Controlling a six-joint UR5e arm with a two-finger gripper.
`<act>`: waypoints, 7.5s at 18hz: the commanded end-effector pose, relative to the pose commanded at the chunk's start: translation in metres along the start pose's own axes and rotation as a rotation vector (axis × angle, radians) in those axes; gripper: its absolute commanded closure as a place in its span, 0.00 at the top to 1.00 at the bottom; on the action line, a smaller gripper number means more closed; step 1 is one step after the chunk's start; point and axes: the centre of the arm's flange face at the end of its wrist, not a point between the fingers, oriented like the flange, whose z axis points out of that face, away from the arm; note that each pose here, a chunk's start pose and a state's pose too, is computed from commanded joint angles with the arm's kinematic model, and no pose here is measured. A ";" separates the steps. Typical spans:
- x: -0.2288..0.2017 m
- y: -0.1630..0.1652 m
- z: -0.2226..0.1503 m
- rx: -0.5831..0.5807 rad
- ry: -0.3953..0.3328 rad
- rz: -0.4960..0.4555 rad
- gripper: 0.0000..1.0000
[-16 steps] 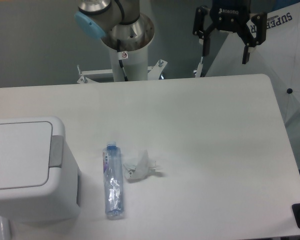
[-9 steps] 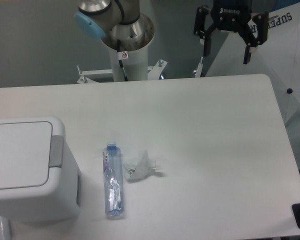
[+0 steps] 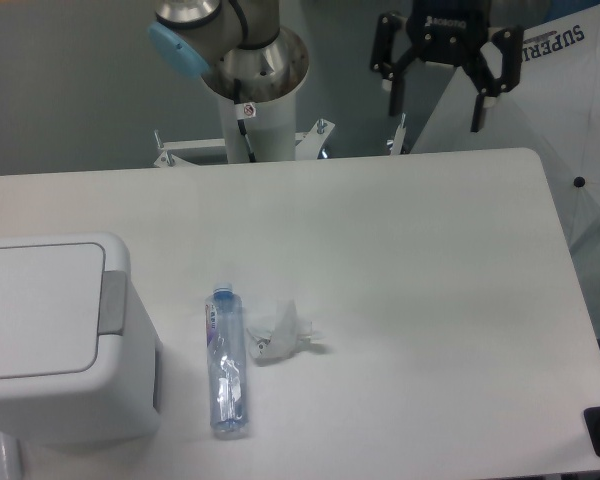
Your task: Open the trash can
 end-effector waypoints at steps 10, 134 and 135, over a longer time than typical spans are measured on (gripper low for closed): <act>0.068 -0.068 0.045 0.028 0.110 -0.203 1.00; 0.158 -0.139 0.213 -0.041 0.279 -0.640 1.00; 0.158 -0.139 0.214 -0.042 0.279 -0.640 1.00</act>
